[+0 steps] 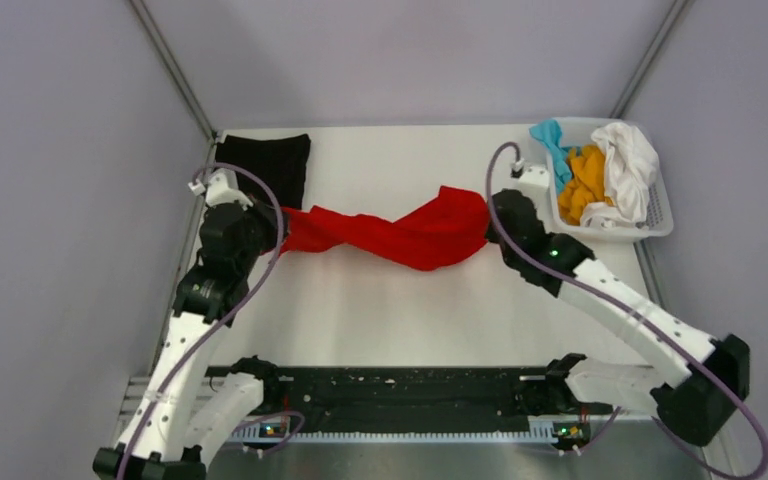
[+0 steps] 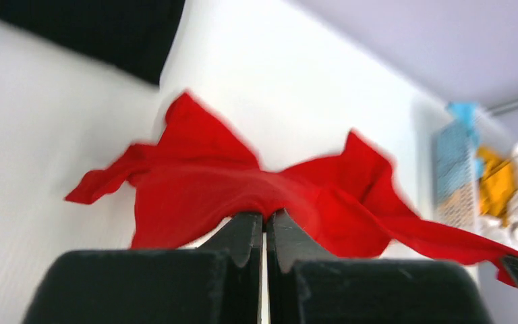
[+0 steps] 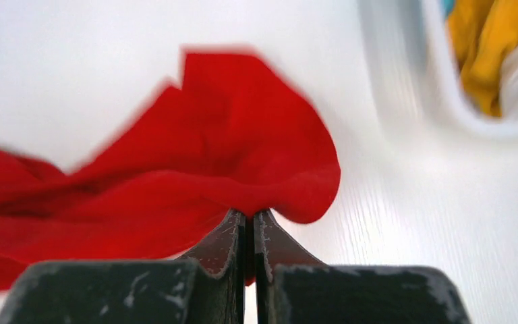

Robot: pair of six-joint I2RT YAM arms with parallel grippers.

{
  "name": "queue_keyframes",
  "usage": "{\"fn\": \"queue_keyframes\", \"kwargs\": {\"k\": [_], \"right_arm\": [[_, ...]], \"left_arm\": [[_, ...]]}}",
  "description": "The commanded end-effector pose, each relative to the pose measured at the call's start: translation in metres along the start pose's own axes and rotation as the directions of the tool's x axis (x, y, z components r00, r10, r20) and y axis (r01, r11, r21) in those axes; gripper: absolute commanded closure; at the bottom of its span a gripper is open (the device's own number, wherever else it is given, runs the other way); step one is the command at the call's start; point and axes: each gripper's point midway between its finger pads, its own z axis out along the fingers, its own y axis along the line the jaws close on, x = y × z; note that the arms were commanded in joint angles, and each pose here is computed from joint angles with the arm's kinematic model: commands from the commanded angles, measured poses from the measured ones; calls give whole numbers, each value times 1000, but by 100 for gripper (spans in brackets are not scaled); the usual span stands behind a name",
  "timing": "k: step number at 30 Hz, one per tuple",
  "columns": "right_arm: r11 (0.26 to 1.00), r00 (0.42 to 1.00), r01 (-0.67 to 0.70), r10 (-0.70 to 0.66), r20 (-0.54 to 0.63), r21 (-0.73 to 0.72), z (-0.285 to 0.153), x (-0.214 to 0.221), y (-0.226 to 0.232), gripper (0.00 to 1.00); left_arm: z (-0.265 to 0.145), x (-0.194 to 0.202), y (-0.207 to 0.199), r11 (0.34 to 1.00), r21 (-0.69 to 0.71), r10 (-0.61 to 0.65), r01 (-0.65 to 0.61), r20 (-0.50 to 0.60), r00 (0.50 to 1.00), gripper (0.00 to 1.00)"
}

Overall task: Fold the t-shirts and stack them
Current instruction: Flatten out the tshirt

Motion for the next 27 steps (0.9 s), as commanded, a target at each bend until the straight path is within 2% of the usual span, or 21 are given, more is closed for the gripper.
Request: {"fn": "queue_keyframes", "kwargs": {"k": [1, 4, 7, 11, 16, 18, 21, 24, 27], "right_arm": [[993, 940, -98, 113, 321, -60, -76, -128, -16, 100], [978, 879, -129, 190, 438, -164, -131, -184, -24, 100], [938, 813, -104, 272, 515, -332, -193, -231, -27, 100], [871, 753, -27, 341, 563, -491, -261, -267, -29, 100], [813, 703, 49, 385, 598, -581, -320, -293, -39, 100], [801, 692, 65, 394, 605, -595, -333, -300, -41, 100], [809, 672, 68, 395, 626, -584, -340, -308, -47, 100], [851, 659, 42, 370, 654, -524, -333, -319, -53, 100], [911, 670, -17, 316, 671, -412, -304, -326, -53, 100]], "left_arm": [[-55, -85, -32, 998, 49, 24, -39, 265, 964, 100], [-103, -125, -57, 989, 131, 18, -74, 391, 920, 100], [-158, -156, -81, 965, 226, 0, -132, 503, 864, 100], [-234, -187, -108, 915, 338, -42, -220, 622, 782, 100], [-302, -201, -137, 834, 435, -64, -339, 686, 724, 100], [-313, -203, -146, 809, 457, -63, -369, 692, 719, 100], [-314, -210, -152, 805, 455, -55, -381, 697, 715, 100], [-298, -224, -157, 828, 422, -38, -370, 700, 713, 100], [-267, -242, -161, 863, 364, -7, -349, 701, 713, 100]]}}
